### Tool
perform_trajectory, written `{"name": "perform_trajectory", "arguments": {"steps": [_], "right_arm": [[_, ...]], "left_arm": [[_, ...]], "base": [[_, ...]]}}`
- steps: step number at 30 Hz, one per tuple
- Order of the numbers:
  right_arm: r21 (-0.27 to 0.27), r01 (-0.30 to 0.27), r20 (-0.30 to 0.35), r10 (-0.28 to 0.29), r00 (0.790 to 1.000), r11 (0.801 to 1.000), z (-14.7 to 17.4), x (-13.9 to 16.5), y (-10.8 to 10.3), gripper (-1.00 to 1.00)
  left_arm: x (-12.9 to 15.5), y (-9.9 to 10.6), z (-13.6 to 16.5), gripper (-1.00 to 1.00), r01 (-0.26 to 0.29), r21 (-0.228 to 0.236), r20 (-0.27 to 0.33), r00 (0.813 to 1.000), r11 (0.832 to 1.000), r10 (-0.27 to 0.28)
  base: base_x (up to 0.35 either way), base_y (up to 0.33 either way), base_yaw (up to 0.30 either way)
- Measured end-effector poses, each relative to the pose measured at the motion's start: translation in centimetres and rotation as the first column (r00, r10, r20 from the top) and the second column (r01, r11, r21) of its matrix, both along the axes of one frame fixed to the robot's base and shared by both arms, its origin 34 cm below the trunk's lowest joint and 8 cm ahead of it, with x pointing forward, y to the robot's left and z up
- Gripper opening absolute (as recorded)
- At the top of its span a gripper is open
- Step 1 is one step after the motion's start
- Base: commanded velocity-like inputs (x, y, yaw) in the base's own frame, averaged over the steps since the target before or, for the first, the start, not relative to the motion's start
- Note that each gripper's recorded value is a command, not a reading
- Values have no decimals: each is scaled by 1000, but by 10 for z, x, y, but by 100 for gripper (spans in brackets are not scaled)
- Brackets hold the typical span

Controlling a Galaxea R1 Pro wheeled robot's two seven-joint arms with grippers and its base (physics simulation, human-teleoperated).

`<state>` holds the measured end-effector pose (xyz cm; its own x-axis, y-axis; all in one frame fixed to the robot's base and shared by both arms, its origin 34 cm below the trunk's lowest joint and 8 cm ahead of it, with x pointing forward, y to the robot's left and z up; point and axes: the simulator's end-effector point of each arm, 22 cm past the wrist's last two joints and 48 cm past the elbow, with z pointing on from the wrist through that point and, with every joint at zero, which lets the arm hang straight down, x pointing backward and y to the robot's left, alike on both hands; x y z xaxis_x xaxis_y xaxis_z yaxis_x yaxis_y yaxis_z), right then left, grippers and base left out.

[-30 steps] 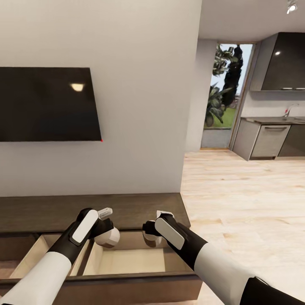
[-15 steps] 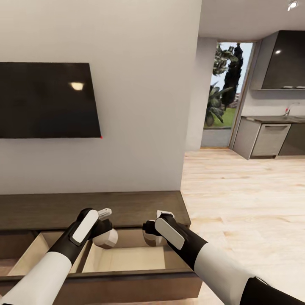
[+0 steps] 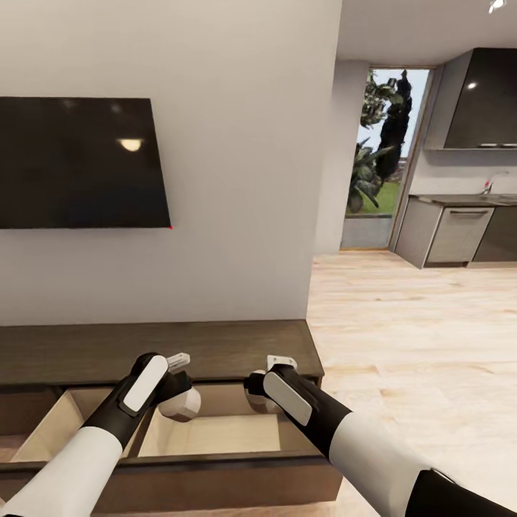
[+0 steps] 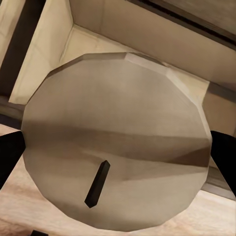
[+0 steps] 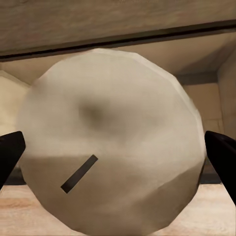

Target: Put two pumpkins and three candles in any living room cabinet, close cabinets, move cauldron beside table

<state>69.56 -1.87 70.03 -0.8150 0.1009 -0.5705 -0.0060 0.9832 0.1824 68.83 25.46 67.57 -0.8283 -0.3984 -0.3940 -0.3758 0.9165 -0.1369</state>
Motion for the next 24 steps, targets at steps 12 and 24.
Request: {"name": "perform_trajectory", "arguments": {"steps": [12,24], "right_arm": [[14,19,-13,-19,1000,1000,-39,9,-16,-100],[54,-12,-19,13,1000,998,-61,2,6,-100]], "left_arm": [[-3,-3,-23,-100,3,-4,2,1000,1000,-3],[-2,-5,-40,-100,6,-7,21,1000,1000,-6]], "base": [[0,0,0],[0,0,0]]}}
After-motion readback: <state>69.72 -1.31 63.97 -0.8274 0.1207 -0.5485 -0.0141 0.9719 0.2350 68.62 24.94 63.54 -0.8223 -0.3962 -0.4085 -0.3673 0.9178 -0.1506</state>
